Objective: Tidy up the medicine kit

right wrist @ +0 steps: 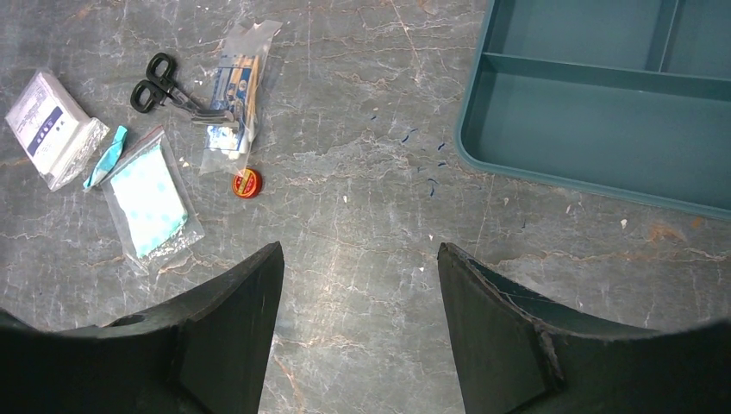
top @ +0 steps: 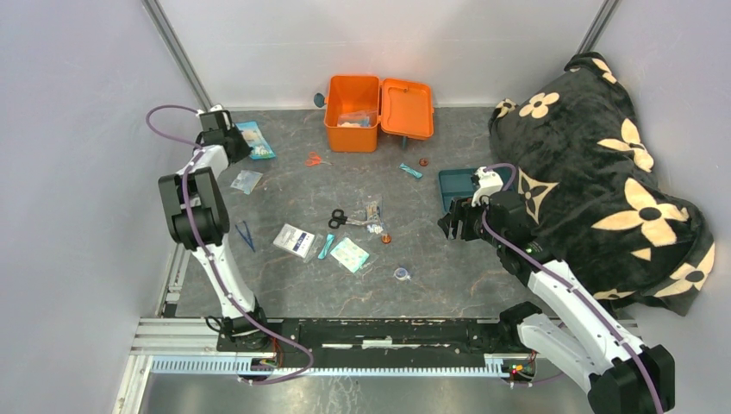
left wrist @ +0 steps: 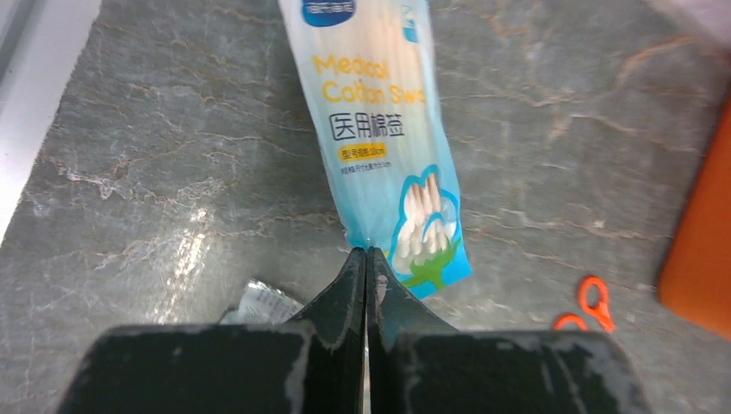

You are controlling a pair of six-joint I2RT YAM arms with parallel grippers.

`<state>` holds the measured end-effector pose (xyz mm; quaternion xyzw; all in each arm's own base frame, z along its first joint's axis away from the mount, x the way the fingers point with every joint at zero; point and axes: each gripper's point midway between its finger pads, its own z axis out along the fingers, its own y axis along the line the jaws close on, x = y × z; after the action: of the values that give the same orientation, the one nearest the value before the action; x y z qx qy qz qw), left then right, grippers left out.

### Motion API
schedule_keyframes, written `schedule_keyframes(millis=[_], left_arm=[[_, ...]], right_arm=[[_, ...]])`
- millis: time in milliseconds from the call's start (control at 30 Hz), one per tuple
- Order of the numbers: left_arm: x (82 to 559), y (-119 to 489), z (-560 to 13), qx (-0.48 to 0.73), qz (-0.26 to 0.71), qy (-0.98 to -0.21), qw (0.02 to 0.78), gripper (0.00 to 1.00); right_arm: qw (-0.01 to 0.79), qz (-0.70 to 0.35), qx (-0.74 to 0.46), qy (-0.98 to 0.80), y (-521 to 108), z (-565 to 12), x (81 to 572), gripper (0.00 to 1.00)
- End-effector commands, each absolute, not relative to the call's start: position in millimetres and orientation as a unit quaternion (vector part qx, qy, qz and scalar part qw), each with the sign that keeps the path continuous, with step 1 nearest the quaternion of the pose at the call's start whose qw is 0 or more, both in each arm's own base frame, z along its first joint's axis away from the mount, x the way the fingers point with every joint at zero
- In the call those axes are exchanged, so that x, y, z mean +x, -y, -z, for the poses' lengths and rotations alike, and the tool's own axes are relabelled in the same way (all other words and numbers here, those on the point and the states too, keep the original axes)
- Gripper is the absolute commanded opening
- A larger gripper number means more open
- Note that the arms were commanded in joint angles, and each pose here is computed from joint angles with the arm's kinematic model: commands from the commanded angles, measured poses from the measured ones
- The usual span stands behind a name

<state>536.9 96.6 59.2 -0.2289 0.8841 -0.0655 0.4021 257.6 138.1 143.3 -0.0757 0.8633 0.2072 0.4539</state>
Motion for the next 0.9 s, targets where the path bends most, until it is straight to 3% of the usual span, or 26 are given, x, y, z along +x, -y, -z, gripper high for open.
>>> schedule_keyframes(millis=[0, 300, 500, 867], left_arm=[[543.2, -89.1, -144.0, -0.229, 0.103, -0.84, 0.482, 0.02], [537.5, -52.2, -213.9, -0.201, 0.2, -0.795, 0.537, 0.02], [541.3, 22.6, -252.1, -0.097, 0.242, -0.79, 0.555, 0.02], [559.4, 131.1, -265.4, 0.03, 0.305, -0.783, 0.542, 0.02]], right_arm=[[0.48, -0.212, -0.08, -0.847, -139.9, -161.2, 261.7, 0.73], [0.481, -0.214, -0.079, -0.846, -139.6, -161.6, 260.6, 0.72], [0.482, -0.217, -0.077, -0.845, -140.8, -161.4, 261.0, 0.73], [0.479, -0.212, -0.075, -0.848, -138.6, -158.8, 260.2, 0.73]])
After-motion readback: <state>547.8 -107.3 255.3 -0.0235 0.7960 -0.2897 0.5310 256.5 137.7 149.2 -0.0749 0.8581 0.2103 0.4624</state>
